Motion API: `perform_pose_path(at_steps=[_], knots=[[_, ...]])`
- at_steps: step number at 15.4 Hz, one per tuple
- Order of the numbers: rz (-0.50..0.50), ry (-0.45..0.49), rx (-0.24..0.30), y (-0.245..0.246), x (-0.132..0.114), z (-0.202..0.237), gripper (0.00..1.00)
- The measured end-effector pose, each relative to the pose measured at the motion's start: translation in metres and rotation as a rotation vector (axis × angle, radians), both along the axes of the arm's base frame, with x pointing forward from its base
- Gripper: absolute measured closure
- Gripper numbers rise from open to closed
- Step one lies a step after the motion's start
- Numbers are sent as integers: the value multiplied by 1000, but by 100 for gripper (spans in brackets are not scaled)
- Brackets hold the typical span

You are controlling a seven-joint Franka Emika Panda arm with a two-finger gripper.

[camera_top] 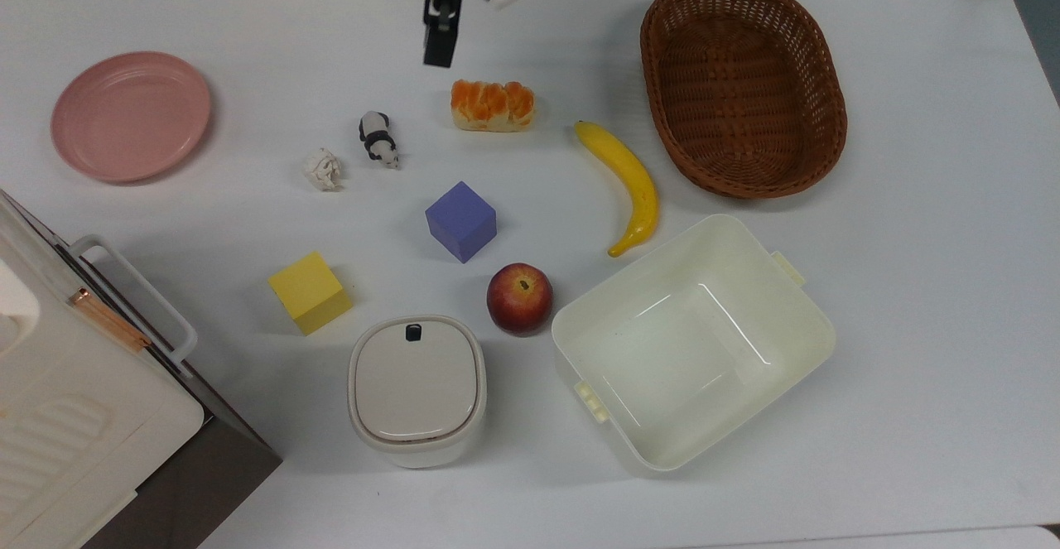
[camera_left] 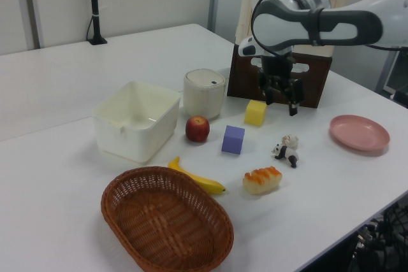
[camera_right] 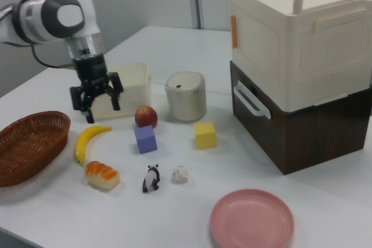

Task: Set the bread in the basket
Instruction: 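Move the open gripper over the bread roll and lower it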

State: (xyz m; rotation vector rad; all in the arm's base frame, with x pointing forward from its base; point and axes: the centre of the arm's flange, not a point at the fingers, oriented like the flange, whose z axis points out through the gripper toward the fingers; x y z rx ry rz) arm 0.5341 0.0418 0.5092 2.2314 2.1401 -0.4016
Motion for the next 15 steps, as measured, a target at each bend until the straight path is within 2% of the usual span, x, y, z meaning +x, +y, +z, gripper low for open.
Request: perform_pose_path(at_steps=[3,6,10,15], knots=[[-57,-93,57,22,-10,5,0],[-63,-154,68,39,-18,-32,0],[-25,-131,54,53,-35,-81,0],[-13,-106,35,52,-43,-99,0]])
